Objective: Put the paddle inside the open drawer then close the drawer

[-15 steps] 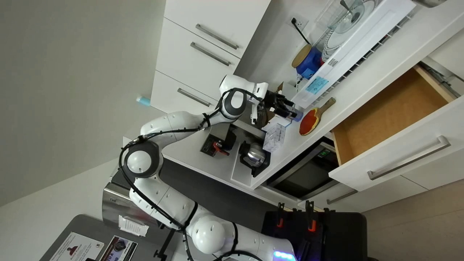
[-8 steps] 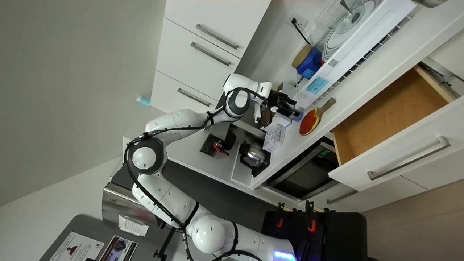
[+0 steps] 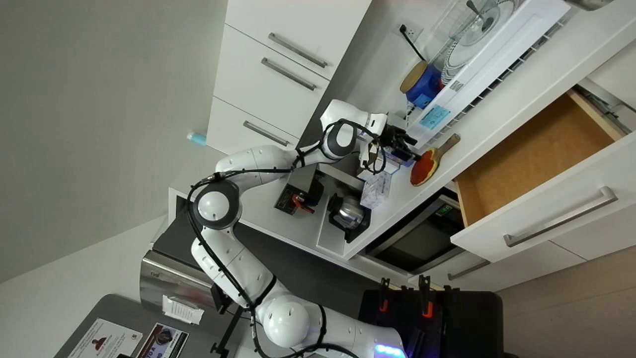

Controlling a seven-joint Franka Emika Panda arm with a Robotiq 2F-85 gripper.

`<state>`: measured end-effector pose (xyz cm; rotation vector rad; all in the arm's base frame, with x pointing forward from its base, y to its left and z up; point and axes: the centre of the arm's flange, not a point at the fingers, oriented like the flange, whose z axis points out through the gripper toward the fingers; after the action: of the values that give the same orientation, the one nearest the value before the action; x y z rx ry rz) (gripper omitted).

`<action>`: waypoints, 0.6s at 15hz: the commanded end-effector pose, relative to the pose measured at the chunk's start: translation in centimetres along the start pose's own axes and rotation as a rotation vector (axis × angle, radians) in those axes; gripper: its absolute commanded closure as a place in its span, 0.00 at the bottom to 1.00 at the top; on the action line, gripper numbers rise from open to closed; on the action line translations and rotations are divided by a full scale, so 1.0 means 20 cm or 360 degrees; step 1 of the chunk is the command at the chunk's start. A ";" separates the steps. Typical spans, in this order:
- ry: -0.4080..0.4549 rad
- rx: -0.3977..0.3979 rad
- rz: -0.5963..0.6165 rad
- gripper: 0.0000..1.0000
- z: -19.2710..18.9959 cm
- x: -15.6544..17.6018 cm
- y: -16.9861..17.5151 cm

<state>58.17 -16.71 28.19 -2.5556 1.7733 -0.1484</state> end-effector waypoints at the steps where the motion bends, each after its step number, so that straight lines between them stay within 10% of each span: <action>1: 0.0008 0.0051 0.0061 0.00 0.14 0.09 -0.10; 9: 0.0005 0.0044 0.0073 0.00 0.35 0.13 -0.20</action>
<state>61.71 -17.92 22.35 -2.4992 1.8254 -0.1541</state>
